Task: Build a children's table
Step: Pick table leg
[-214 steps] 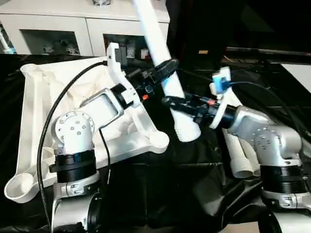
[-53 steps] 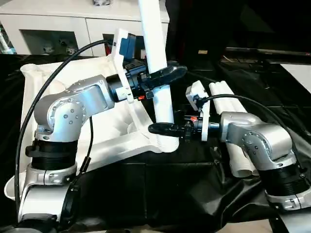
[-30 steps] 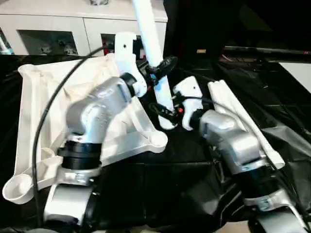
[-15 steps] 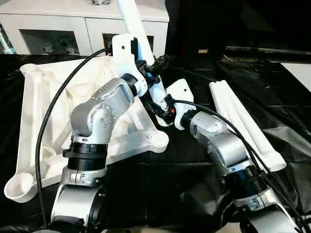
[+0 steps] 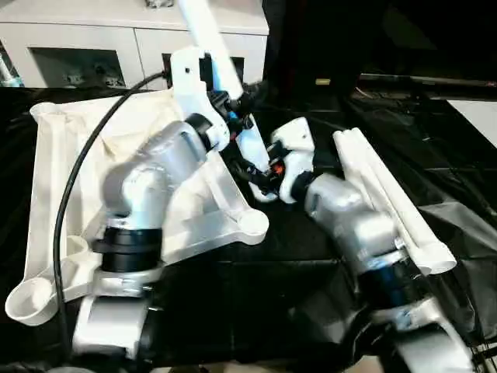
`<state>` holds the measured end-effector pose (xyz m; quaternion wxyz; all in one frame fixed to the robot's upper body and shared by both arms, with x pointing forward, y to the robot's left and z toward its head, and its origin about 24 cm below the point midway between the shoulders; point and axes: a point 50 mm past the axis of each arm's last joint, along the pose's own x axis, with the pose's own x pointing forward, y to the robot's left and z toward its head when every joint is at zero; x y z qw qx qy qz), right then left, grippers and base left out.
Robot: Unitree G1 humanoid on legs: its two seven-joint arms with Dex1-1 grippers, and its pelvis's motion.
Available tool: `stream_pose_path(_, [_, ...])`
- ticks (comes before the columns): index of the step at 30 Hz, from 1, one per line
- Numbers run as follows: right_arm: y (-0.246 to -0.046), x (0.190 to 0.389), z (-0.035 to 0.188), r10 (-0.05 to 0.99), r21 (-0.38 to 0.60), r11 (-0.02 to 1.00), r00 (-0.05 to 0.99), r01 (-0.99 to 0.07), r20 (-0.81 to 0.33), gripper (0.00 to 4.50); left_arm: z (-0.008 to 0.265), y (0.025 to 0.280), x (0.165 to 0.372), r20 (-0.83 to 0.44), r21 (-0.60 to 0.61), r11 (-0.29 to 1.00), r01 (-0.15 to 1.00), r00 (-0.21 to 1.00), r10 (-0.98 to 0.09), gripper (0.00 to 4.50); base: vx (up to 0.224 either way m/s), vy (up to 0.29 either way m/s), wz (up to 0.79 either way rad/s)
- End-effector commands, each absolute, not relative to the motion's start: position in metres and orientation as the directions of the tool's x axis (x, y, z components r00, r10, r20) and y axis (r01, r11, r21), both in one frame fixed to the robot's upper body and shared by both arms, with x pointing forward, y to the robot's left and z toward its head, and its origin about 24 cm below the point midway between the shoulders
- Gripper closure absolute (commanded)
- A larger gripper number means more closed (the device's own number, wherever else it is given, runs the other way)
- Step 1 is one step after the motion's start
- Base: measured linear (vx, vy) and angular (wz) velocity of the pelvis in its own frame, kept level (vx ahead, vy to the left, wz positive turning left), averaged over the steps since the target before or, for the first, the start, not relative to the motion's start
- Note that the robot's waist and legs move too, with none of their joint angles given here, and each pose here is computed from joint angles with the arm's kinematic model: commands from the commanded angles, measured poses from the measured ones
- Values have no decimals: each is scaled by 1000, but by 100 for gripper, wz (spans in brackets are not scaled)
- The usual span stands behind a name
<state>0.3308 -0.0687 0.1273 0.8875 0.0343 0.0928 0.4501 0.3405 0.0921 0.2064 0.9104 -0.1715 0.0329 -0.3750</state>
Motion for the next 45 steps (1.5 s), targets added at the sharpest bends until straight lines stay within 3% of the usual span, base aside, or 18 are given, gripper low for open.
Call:
stream_pose_path(1, [-89,335,146,809,153,587,578,-795,-103,115,206,89,334,50,-337,593,731,643,-764,278,0,0,0])
stream_pose_path(4, [-95,328,146,861,188,508,489,-840,-140,115,210,92,329,45,-324,532,783,574,-818,278,0,0,0])
stream_pose_path(6, [-97,322,151,901,266,434,410,-861,-143,115,211,95,326,27,-312,487,816,520,-854,278,0,0,0])
stream_pose_path(13, [-101,315,159,939,364,343,312,-866,-142,115,215,98,323,44,-340,405,849,444,-895,278,0,0,0])
stream_pose_path(15, [-103,312,157,943,399,328,275,-857,-185,115,217,98,322,73,-370,365,854,418,-905,278,0,0,0])
stream_pose_path(26, [-100,303,152,946,437,303,213,-847,-244,217,220,100,320,124,-405,303,863,380,-917,278,0,0,0])
stream_pose_path(34, [-98,310,156,928,376,369,313,-850,-205,247,221,101,321,132,-380,324,866,398,-908,278,0,0,0])
stream_pose_path(35, [-98,311,156,924,364,380,326,-851,-202,248,220,101,321,125,-365,339,867,407,-905,222,0,0,0])
stream_pose_path(36, [-97,312,156,918,344,394,346,-852,-196,248,220,100,323,118,-361,360,860,425,-898,222,0,0,0])
stream_pose_path(39, [-89,316,157,887,272,461,438,-845,-144,251,222,99,333,126,-355,478,803,548,-827,191,0,0,0])
stream_pose_path(41, [-86,317,158,877,281,480,463,-831,-129,256,221,99,339,110,-335,560,758,621,-776,172,0,0,0])
stream_pose_path(45, [-81,326,154,800,191,600,582,-777,-146,260,221,103,347,120,-367,672,644,749,-652,168,0,0,0])
